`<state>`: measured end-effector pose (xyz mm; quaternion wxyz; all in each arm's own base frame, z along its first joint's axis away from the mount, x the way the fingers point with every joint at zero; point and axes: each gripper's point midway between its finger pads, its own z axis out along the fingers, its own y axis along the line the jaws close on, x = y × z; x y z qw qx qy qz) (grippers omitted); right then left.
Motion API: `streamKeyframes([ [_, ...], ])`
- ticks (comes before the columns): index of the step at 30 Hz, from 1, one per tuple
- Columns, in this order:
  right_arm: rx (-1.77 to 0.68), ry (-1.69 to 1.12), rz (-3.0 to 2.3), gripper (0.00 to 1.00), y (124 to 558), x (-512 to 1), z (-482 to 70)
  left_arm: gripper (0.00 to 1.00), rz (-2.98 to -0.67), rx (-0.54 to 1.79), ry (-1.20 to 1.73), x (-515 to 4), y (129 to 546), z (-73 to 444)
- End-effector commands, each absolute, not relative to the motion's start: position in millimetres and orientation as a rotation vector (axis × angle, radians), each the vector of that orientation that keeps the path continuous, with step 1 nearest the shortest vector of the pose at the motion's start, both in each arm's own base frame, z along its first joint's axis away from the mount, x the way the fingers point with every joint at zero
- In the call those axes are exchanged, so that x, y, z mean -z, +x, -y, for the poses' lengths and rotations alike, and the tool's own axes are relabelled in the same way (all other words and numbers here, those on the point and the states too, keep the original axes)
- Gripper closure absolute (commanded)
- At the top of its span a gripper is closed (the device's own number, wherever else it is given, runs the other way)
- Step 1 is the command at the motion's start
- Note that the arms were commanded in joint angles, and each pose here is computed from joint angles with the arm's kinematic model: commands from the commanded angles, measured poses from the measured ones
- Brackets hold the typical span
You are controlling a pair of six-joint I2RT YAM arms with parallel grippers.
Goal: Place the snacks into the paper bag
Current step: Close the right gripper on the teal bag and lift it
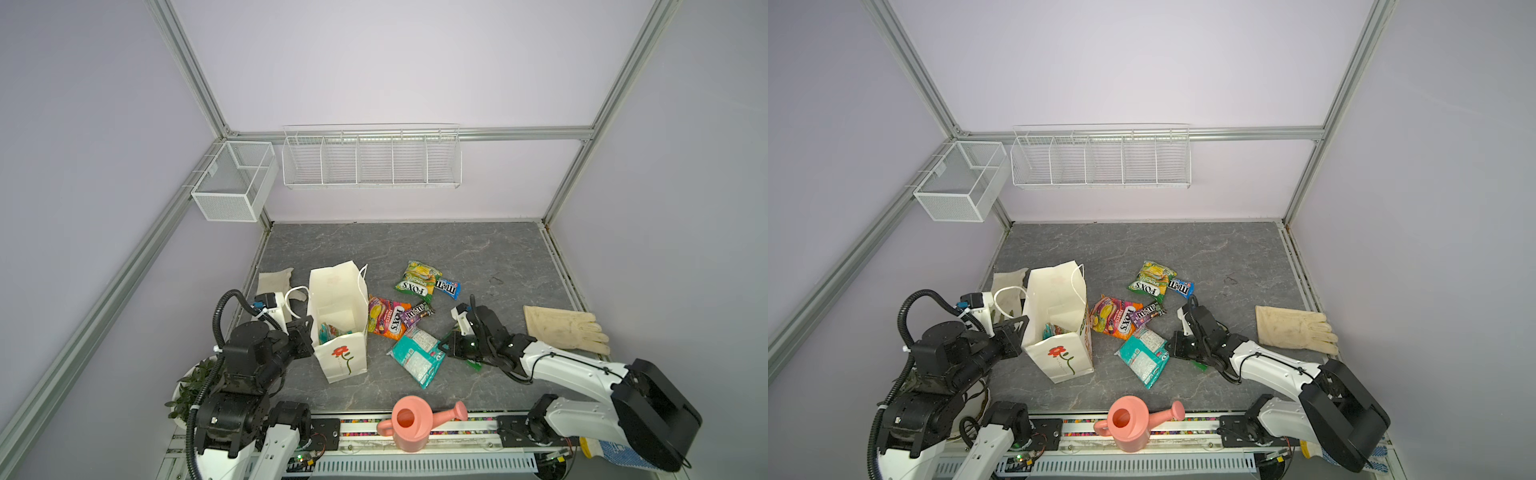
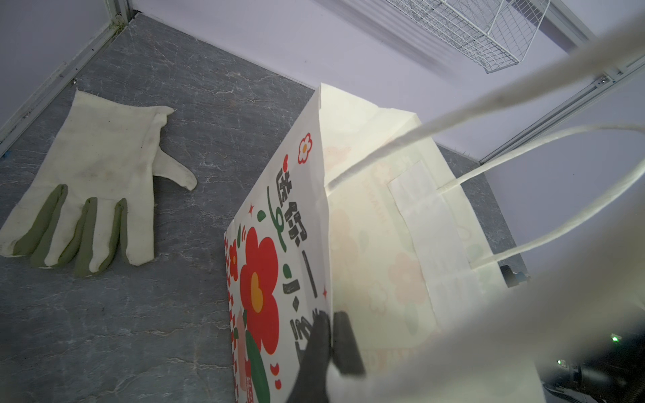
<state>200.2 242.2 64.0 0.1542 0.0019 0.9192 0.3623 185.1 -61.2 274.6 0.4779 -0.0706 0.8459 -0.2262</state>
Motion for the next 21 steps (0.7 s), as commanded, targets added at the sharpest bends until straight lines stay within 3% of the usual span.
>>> streamKeyframes([
  [1,-1.082,-0.032,-2.592,0.94,198.9,-77.7,-245.6,1.00,-2.069,0.543,-0.181,-271.4,183.5,59.5],
  [21,-1.198,-0.162,-2.389,0.93,200.5,-147.1,-260.2,1.00,-2.067,0.544,-0.180,-271.8,183.2,59.7],
])
